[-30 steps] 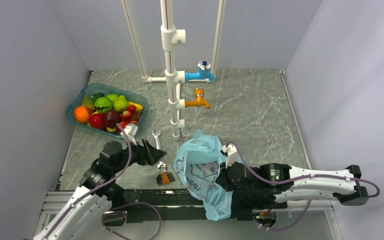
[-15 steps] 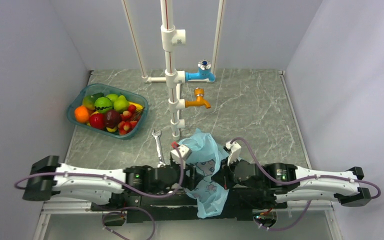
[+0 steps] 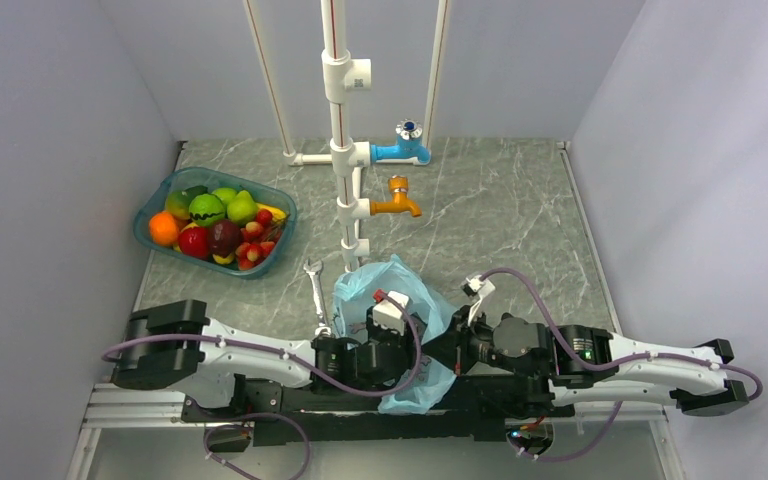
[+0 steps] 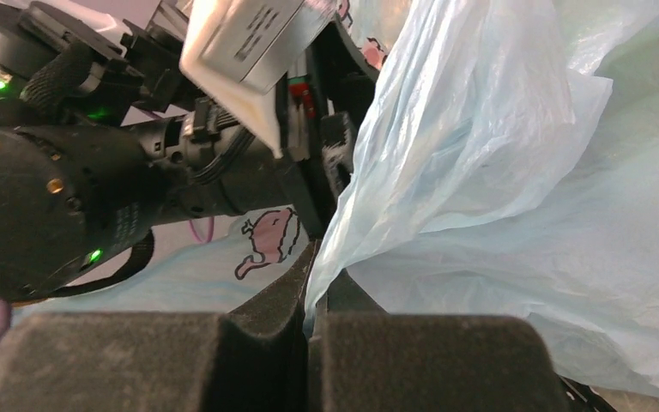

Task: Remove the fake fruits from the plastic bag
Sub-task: Take out the fake fruit from the plastic bag.

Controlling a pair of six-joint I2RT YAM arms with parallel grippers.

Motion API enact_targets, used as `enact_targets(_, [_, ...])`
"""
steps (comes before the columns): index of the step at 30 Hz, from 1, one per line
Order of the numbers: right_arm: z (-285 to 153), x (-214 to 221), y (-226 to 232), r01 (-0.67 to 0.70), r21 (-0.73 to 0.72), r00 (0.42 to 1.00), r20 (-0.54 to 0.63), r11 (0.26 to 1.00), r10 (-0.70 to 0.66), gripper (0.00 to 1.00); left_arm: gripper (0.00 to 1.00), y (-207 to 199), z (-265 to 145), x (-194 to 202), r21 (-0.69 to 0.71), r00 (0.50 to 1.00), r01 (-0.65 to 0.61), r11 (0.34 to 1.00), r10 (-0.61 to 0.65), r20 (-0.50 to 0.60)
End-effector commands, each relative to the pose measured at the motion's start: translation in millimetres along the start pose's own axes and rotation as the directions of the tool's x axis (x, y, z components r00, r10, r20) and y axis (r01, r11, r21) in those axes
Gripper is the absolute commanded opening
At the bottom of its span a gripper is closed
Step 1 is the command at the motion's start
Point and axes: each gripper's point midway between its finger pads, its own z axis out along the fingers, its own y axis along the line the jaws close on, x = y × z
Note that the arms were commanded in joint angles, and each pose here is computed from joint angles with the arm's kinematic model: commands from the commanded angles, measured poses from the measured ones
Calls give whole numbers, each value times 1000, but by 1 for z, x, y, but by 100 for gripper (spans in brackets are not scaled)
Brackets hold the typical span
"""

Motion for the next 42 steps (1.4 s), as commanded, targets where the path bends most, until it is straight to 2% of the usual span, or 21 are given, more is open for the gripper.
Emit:
enact_targets(1, [-3, -11, 16, 1, -58, 1000, 23, 998, 0, 0, 58, 2, 17, -5, 2, 992, 124, 992, -124, 39])
enact_targets(5, [0, 1, 10, -1, -50, 1000, -8, 999, 1, 0, 57, -2, 32, -5, 65, 984, 166, 984, -169, 51])
enact_targets(9, [3, 25, -6, -32, -5, 997, -76, 999, 31, 0, 56, 5, 46, -8, 36, 979, 186, 982, -188, 77])
enact_targets(13, [5, 61, -31, -99, 97, 978, -175, 990, 115, 0, 57, 27, 56, -17, -39, 976, 201, 979, -197, 99])
enact_targets(19, [7, 116, -66, -140, 268, 924, -310, 953, 223, 0, 58, 49, 59, -41, -54, 970, 213, 976, -205, 130])
enact_targets(22, [9, 132, -82, -103, 335, 917, -334, 936, 220, 40, 58, 57, 62, -51, -68, 972, 205, 976, -196, 128])
enact_targets(25, [12, 137, -89, -54, 367, 924, -335, 929, 186, 60, 58, 58, 60, -59, -62, 974, 187, 980, -176, 143])
enact_targets(28, [16, 134, -92, -21, 386, 935, -319, 922, 155, 67, 58, 57, 60, -60, -62, 974, 184, 981, -173, 145])
enact_targets(32, [17, 113, -93, 5, 415, 962, -249, 910, 108, 66, 58, 52, 65, -56, -35, 977, 162, 986, -156, 142])
enact_targets(38, [9, 58, -77, 44, 379, 993, -119, 924, 2, 89, 56, 48, 67, -53, -9, 971, 185, 983, -181, 154])
enact_targets(42, [6, 17, -47, 56, 236, 998, 14, 970, -61, 99, 55, 47, 65, -53, -8, 966, 198, 980, -194, 169])
